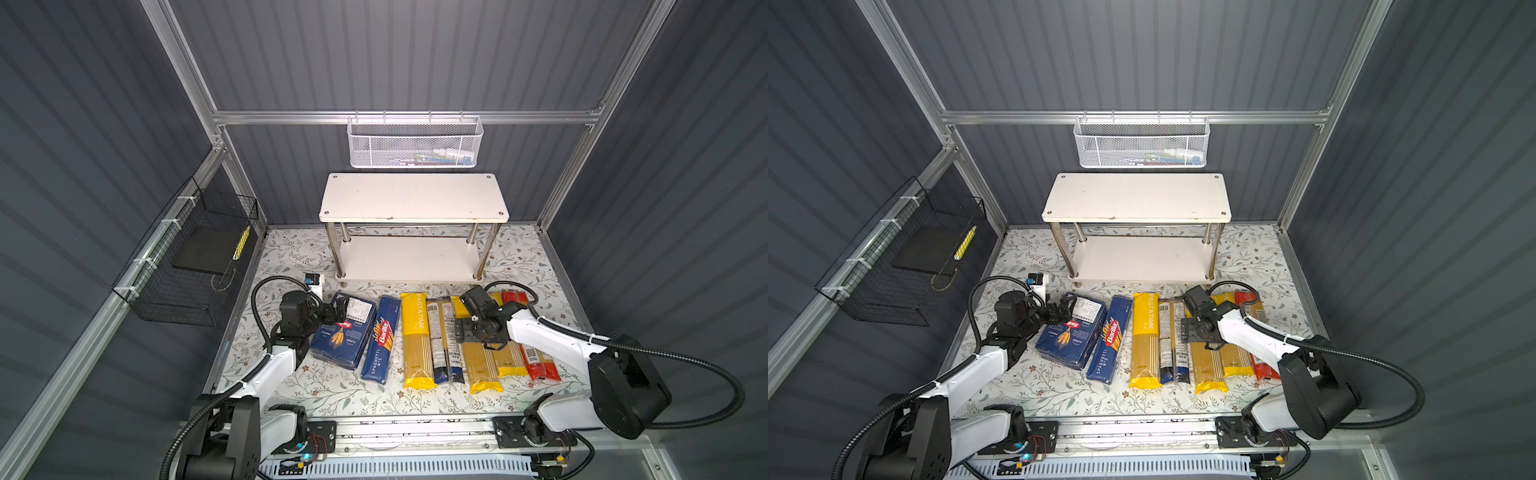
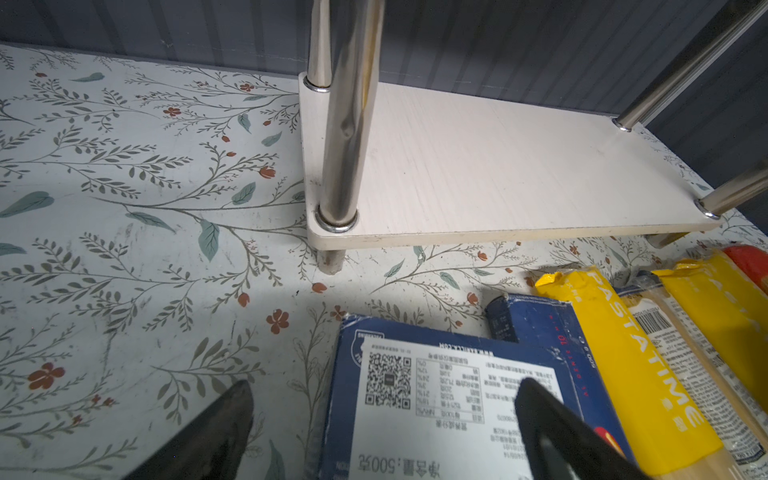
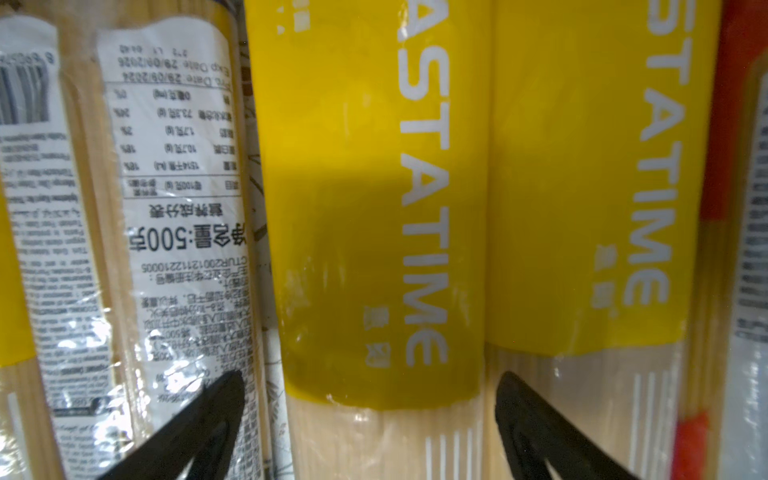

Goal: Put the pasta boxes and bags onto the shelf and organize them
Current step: 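Lower the right gripper onto a yellow PASTATIME bag and close on it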

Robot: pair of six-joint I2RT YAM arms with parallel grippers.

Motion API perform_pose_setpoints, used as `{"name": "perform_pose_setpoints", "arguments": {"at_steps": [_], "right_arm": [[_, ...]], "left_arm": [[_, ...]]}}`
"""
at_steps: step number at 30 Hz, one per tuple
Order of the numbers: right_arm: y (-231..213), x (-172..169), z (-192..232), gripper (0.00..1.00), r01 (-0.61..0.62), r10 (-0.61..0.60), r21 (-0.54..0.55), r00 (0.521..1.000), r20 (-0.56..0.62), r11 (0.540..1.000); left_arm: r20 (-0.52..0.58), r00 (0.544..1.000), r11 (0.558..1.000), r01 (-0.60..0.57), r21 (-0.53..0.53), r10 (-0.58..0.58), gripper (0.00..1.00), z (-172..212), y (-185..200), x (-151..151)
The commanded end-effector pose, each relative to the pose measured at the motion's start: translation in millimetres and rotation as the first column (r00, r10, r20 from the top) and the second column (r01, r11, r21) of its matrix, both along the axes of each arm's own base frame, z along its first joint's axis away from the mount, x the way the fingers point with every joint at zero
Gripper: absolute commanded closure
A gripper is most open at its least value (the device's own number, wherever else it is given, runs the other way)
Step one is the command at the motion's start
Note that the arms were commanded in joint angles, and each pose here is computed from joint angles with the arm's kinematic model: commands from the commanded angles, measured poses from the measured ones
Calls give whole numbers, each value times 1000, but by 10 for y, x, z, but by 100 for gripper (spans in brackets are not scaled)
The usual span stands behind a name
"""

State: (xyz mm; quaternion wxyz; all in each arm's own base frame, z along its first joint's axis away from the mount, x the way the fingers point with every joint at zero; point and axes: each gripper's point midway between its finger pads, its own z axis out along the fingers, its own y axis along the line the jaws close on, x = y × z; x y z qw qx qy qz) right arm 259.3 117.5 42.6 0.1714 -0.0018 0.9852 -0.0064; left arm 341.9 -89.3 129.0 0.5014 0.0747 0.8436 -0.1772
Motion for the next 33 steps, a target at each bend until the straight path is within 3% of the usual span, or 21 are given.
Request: {"name": "perform_pose_setpoints", "arguments": {"at_steps": [1,24,33], "right_arm": [[29,42,0,5,-15,15,-2,1000,-5,1000],[62,-250,-353,8,11,-11,2,996,-87,1000],[168,-318,-340,13,16,-14,34,998,-58,999]], "left_arm": [[20,1000,1000,-1,6,1,1,66,-4,28],[15,1000,1000,-10,9,10,1,52,11,36],[16,1000,1000,-12,8,12,1,55,14,37]]}}
